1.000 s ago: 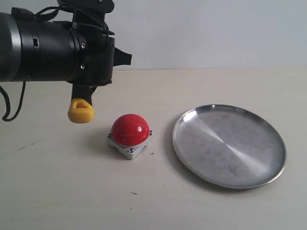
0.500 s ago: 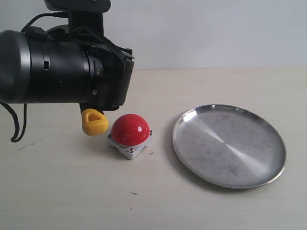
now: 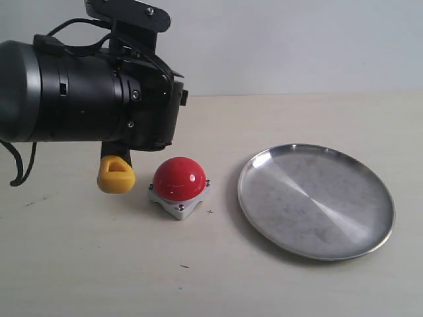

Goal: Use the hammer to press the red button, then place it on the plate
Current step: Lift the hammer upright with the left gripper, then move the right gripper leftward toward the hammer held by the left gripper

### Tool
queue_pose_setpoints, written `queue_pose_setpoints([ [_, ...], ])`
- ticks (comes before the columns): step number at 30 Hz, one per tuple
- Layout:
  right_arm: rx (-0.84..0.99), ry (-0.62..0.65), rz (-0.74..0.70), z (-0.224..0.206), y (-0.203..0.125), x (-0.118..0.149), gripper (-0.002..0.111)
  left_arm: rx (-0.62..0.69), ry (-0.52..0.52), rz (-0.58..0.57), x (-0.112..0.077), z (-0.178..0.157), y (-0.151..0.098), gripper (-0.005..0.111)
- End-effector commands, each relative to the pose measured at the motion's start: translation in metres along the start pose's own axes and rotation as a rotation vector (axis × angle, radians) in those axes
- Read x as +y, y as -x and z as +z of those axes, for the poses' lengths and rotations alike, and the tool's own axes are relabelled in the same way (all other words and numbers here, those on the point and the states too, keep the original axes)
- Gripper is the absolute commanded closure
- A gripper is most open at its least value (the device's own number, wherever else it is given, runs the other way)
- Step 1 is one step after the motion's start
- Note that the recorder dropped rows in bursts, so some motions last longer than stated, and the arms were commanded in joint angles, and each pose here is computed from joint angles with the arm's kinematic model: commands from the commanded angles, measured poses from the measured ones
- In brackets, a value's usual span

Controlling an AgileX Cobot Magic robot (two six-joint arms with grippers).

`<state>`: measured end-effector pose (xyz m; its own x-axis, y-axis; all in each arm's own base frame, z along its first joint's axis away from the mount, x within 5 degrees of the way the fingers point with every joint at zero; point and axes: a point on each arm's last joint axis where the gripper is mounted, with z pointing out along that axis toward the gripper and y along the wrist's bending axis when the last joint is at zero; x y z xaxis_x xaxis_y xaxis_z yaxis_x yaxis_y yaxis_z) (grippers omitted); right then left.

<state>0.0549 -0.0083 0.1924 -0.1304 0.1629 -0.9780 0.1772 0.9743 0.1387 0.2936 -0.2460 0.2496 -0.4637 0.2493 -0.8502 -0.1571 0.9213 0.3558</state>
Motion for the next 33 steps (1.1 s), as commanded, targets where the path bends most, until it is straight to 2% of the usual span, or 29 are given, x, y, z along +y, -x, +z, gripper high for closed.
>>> queue_pose_setpoints([
  [1,-0.008,-0.004,0.003,0.000,-0.001,0.000,0.049,-0.034,-0.049,0.029,0.001,-0.005,0.008,0.107],
  [5,-0.106,-0.003,-0.067,0.000,0.008,0.000,0.049,-0.043,-0.060,0.023,0.004,-0.008,0.013,0.107],
  [11,-0.277,0.014,-0.052,-0.003,0.023,0.002,0.049,-0.059,-0.209,-0.044,0.009,-0.022,0.028,0.107],
  [14,-0.309,0.016,-0.055,-0.004,0.026,0.002,0.049,-0.080,-0.224,-0.071,0.015,-0.026,0.031,0.107],
  [16,-0.333,0.034,0.067,-0.005,0.028,0.002,0.049,-0.105,-0.221,-0.065,0.018,-0.027,0.029,0.107],
  [17,-0.328,0.044,0.142,-0.005,0.028,0.002,0.049,-0.114,-0.219,-0.065,0.019,-0.027,0.027,0.107],
  [18,-0.300,0.066,0.316,-0.004,0.026,0.002,0.049,-0.143,-0.215,-0.088,0.024,-0.027,0.022,0.107],
  [20,-0.221,0.062,0.392,-0.002,0.019,0.002,0.049,-0.211,-0.224,-0.127,0.031,-0.029,0.014,0.107],
  [22,-0.147,0.044,0.354,-0.001,0.012,0.002,0.049,-0.277,-0.249,-0.154,0.039,-0.032,0.006,0.107],
  [25,-0.091,0.060,0.274,0.000,0.008,0.004,0.049,-0.280,-0.253,-0.189,0.051,-0.037,0.001,0.107],
  [28,-0.060,0.251,0.289,-0.003,0.009,0.017,0.049,-0.306,-0.280,-0.231,0.066,-0.048,0.011,0.107],
  [33,-0.151,0.665,0.168,-0.029,0.051,0.050,0.049,-0.331,-0.399,-0.281,0.082,-0.067,0.025,0.107],
])
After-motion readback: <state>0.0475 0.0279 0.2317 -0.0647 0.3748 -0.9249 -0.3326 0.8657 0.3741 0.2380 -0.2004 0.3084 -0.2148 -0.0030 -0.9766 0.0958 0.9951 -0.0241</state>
